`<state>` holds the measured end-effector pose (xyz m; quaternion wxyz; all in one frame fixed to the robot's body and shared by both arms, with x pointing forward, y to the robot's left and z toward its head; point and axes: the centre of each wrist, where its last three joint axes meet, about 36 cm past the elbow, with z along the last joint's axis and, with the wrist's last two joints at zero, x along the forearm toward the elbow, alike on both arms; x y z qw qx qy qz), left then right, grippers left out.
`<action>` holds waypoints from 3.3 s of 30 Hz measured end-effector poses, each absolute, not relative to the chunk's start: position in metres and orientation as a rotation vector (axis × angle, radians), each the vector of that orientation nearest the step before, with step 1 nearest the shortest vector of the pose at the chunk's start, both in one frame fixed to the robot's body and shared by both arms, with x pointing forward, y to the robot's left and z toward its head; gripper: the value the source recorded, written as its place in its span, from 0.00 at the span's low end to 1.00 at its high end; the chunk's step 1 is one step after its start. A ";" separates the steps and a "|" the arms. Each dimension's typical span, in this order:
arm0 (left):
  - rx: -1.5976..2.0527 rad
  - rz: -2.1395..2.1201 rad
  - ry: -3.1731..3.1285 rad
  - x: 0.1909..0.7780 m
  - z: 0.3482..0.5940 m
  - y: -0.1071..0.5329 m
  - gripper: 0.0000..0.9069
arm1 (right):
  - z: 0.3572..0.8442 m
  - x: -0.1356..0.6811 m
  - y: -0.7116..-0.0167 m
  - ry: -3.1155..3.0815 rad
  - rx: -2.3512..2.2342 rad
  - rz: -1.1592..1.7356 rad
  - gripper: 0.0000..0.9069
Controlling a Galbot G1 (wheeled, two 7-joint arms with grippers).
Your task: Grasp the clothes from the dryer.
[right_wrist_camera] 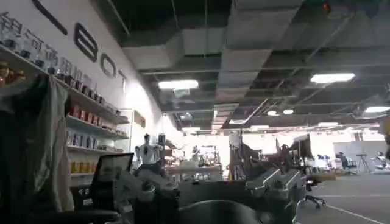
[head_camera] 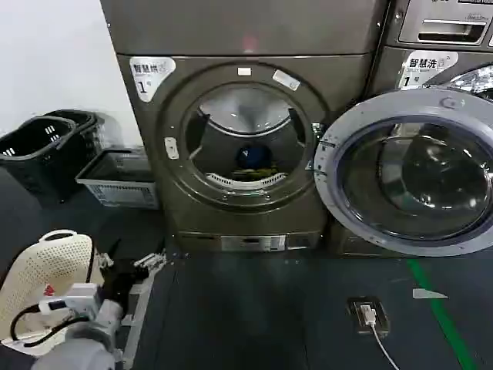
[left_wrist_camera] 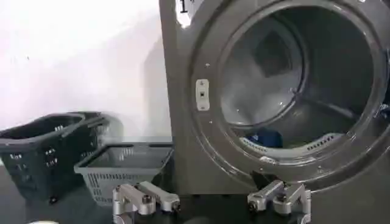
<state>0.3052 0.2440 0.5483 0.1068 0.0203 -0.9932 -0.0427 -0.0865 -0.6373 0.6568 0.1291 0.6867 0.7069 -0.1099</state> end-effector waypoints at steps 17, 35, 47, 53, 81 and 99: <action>0.051 -0.130 -2.925 0.304 0.549 0.243 1.00 | 0.646 -0.086 -0.642 2.002 1.978 -0.340 1.00; 0.049 -0.134 -2.926 0.302 0.550 0.243 1.00 | 0.643 -0.086 -0.643 1.984 1.982 -0.328 1.00; 0.045 -0.148 -2.920 0.303 0.548 0.241 1.00 | 0.640 -0.087 -0.645 1.977 1.991 -0.322 1.00; 0.044 -0.150 -2.917 0.304 0.547 0.240 1.00 | 0.641 -0.087 -0.645 1.976 1.991 -0.322 1.00; 0.056 -0.179 -2.906 0.304 0.545 0.240 1.00 | 0.640 -0.093 -0.645 1.948 2.014 -0.321 1.00; 0.010 -0.173 -2.908 0.306 0.545 0.238 1.00 | 0.642 -0.097 -0.645 1.878 2.012 -0.326 1.00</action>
